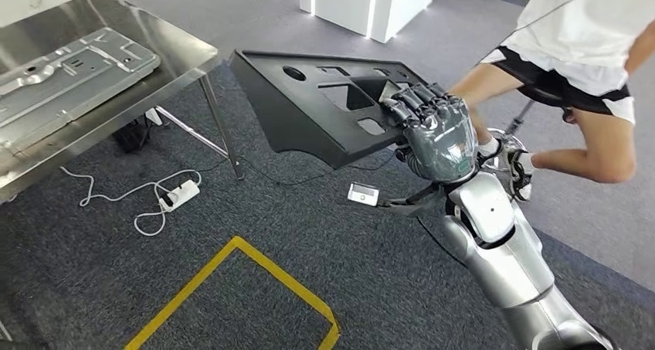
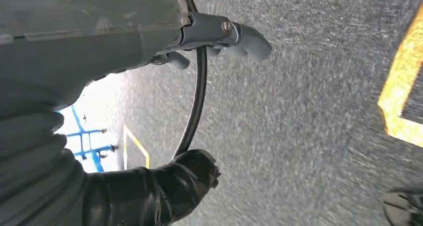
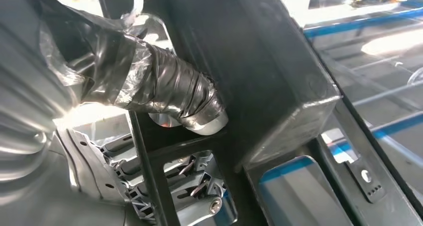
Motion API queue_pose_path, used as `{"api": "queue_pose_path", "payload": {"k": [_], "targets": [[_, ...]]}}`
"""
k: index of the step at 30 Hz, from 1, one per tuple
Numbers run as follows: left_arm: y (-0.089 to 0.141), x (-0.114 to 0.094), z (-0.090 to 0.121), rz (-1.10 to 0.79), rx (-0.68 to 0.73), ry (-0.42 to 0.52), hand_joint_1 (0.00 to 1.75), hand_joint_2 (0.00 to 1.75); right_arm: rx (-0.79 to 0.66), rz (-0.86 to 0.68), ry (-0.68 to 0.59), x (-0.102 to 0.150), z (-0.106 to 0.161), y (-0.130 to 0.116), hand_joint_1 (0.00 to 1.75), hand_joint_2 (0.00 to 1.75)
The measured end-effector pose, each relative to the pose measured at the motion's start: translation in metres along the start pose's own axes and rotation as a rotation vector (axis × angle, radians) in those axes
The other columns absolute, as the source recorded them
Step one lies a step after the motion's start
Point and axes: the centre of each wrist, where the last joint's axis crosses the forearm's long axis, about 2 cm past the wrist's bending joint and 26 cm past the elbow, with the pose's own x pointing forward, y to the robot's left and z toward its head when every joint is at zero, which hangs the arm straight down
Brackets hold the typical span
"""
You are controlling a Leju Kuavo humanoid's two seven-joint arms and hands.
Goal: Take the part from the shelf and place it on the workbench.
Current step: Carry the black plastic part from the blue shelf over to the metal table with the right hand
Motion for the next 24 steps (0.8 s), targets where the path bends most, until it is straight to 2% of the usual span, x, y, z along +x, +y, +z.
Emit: {"api": "queue_pose_path", "payload": {"k": [8, 16, 24], "targets": [[0.0011, 0.0026, 0.0000, -0.001, 0.002, -0.006, 0.00, 1.75, -0.006, 0.000, -0.002, -0.0007, -0.0031, -0.0010, 1.75, 1.75], [-0.0035, -0.0038, -0.0002, 0.002, -0.007, 0.006, 0.00, 1.75, -0.001, -0.002, -0.003, 0.0000, -0.0037, 0.0002, 1.75, 1.75], [0.0014, 0.0011, 0.0001, 0.000, 0.003, -0.006, 0.00, 1.75, 0.029, -0.005, -0.002, -0.0008, -0.0075, 0.0014, 1.75, 1.75]]}}
